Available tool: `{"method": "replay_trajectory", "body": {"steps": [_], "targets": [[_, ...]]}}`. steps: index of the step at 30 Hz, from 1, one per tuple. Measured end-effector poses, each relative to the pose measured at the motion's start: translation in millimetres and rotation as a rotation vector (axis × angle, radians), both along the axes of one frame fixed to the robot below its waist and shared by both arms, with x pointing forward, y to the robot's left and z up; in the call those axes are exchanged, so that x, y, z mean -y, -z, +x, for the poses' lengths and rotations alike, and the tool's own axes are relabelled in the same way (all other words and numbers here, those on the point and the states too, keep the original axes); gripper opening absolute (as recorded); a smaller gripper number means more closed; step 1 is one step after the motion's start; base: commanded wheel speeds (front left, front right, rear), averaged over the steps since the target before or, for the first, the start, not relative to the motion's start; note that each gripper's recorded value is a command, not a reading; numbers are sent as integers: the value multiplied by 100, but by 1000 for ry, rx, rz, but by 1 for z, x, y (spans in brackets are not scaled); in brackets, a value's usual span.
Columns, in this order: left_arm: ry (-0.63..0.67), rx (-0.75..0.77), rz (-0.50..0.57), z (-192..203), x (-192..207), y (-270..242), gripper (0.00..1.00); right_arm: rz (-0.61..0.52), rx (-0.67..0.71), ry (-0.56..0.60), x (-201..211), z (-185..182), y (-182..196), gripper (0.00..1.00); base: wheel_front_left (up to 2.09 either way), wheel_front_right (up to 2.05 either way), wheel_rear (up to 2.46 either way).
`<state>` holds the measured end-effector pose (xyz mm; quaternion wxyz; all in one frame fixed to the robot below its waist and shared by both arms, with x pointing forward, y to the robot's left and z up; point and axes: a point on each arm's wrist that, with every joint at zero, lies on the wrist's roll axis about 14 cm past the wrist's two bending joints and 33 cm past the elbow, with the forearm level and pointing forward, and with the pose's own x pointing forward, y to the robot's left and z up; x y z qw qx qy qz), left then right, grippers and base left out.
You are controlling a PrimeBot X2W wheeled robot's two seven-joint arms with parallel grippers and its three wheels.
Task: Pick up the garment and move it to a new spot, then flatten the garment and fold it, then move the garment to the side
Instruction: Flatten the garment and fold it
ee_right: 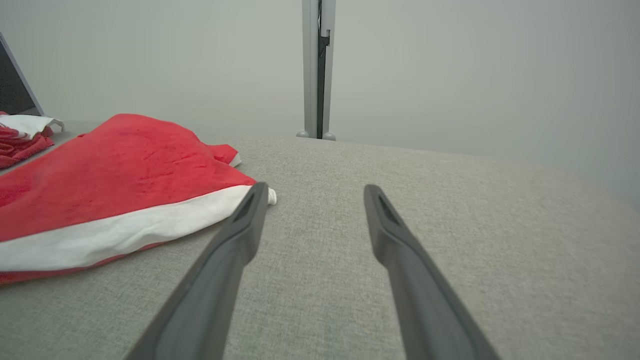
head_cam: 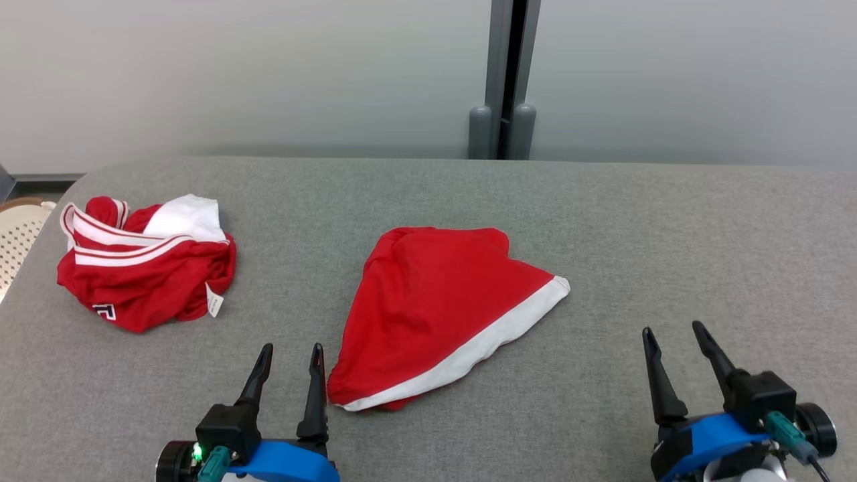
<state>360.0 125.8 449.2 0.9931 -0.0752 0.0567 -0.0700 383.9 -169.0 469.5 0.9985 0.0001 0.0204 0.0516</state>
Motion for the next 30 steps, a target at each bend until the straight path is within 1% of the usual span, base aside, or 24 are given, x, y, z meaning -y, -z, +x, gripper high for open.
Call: {"method": "replay_trajectory", "body": {"steps": [5,9,17,20,23,26,27,28,30], "targets": [[-7,1,0,6,-2,0,100,-44,-12,-26,-7,23,3,100,0,0,0],[-20,5,-4,12,-7,-2,100,-117,-58,-71,-20,52,11,100,0,0,0],[-67,-20,-1,18,-21,7,100,-235,-292,-142,-32,102,51,100,0,0,0],[-88,-28,0,19,-28,9,100,-269,-367,-189,-44,109,69,100,0,0,0],[-112,-39,4,19,-34,12,100,-293,-456,-241,-58,108,90,100,0,0,0],[-126,-46,6,18,-38,15,100,-308,-507,-267,-63,109,100,100,0,0,0],[-128,-46,6,18,-39,15,100,-308,-517,-269,-63,110,101,78,0,0,0],[-128,-45,6,18,-39,14,100,-305,-525,-272,-64,109,102,42,0,0,0],[-131,-44,6,17,-39,14,100,-293,-533,-275,-66,107,102,14,0,0,0]]}}
